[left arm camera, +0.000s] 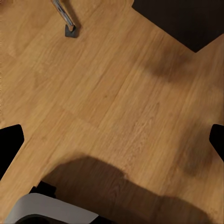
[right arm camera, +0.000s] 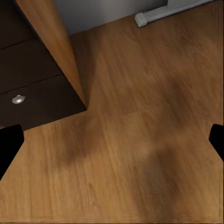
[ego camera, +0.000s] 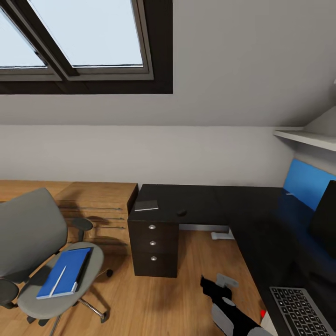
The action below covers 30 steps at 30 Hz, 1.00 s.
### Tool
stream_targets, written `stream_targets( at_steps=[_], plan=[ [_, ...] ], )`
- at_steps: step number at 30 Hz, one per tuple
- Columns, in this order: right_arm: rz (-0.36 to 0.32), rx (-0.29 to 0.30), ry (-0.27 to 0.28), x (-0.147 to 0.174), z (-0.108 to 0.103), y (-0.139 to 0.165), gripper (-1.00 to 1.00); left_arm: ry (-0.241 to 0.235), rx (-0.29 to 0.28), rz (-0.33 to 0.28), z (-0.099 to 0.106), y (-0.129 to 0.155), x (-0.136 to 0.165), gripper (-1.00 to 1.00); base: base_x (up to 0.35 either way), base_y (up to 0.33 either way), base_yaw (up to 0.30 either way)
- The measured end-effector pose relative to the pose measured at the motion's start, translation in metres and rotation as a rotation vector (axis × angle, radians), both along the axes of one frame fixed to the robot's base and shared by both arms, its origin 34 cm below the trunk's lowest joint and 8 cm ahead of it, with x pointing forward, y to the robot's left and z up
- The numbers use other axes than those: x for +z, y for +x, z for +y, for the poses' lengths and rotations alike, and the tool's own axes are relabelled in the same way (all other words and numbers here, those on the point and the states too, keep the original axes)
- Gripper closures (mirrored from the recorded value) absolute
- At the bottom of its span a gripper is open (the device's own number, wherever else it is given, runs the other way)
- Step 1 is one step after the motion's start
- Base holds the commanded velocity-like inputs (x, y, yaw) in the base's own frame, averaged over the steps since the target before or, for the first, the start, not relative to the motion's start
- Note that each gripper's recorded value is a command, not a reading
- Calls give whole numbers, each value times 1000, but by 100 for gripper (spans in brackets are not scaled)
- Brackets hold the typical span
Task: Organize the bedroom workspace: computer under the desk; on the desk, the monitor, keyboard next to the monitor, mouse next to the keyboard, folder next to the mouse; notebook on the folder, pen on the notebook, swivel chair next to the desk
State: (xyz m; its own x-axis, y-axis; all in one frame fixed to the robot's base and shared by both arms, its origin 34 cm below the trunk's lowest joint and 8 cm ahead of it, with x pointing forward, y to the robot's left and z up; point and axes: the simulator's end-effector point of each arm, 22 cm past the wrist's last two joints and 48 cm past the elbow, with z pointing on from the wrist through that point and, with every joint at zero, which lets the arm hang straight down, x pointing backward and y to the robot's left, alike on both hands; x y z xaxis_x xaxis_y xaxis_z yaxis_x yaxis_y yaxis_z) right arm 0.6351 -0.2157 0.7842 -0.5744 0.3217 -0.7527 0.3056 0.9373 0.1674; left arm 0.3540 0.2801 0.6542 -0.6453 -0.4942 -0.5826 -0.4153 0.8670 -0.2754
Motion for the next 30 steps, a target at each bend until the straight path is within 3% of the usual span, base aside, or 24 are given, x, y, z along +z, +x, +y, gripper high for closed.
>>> stream_targets(
  at_steps=[3,7,14,30],
  plan=[
    [54,26,-31,29,4,25,-100,-3,-1,-1,-3,0,2,-100,0,0,0],
    [76,75,-35,61,15,52,-100,-3,-2,-3,-3,0,2,-100,0,0,0],
    [43,112,-36,97,20,74,-100,3,-2,-14,-2,2,4,-100,0,0,0],
    [-10,130,-45,120,23,86,-100,26,7,-53,3,8,10,-100,242,0,0]
  ],
)
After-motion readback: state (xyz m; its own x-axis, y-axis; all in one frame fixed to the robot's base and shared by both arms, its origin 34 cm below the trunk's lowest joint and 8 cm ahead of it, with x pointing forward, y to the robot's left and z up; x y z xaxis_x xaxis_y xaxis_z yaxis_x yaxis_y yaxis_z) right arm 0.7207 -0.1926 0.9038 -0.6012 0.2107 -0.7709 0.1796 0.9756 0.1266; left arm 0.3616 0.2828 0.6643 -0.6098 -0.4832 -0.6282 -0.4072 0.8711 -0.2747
